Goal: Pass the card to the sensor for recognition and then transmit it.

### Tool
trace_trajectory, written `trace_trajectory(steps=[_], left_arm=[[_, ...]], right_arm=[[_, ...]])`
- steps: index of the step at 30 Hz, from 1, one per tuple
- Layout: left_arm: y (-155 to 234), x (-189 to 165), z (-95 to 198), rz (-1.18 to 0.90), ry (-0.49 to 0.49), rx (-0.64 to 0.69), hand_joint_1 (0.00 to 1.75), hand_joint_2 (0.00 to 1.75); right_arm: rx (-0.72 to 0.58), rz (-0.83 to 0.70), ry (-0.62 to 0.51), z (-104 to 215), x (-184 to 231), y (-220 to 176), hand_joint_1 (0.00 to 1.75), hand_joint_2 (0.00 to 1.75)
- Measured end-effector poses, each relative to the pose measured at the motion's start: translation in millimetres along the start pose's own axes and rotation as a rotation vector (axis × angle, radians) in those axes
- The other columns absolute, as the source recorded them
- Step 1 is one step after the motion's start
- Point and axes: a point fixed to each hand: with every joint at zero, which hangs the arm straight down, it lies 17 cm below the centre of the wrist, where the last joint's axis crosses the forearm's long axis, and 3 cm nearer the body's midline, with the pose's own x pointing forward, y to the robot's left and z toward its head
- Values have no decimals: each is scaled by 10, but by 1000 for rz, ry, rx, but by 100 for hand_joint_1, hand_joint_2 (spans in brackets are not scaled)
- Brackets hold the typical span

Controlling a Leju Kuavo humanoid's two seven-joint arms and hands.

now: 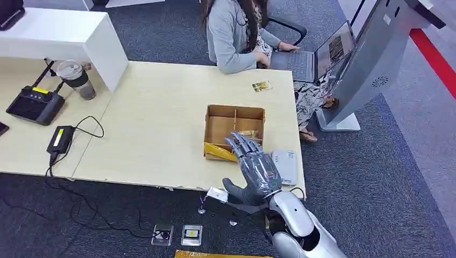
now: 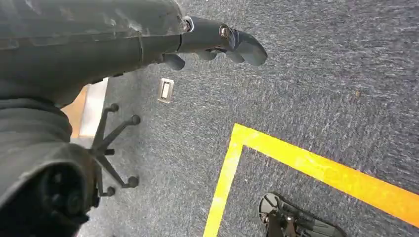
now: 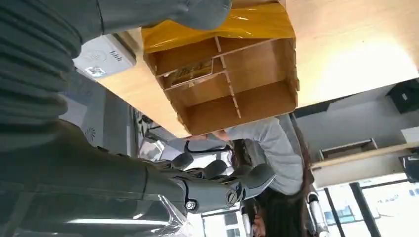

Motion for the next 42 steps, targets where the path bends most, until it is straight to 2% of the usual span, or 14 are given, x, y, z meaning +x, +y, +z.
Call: trace_trajectory(steps=[10, 15, 35, 42], left_arm=[[-43, 49, 8, -22, -32, -26, 0, 0], [-50, 54, 9, -25, -37, -35, 0, 0], [20, 68, -5, -48, -53, -41, 0, 0], [25, 68, -6, -45, -52, -37, 0, 0]], right_arm=[[8, 47, 15, -289, 59, 26, 0, 175], [1, 67, 53, -383, -99, 12, 0, 175], [58, 64, 151, -462, -674, 296, 0, 175], [70, 51, 140, -519, -669, 423, 0, 175]])
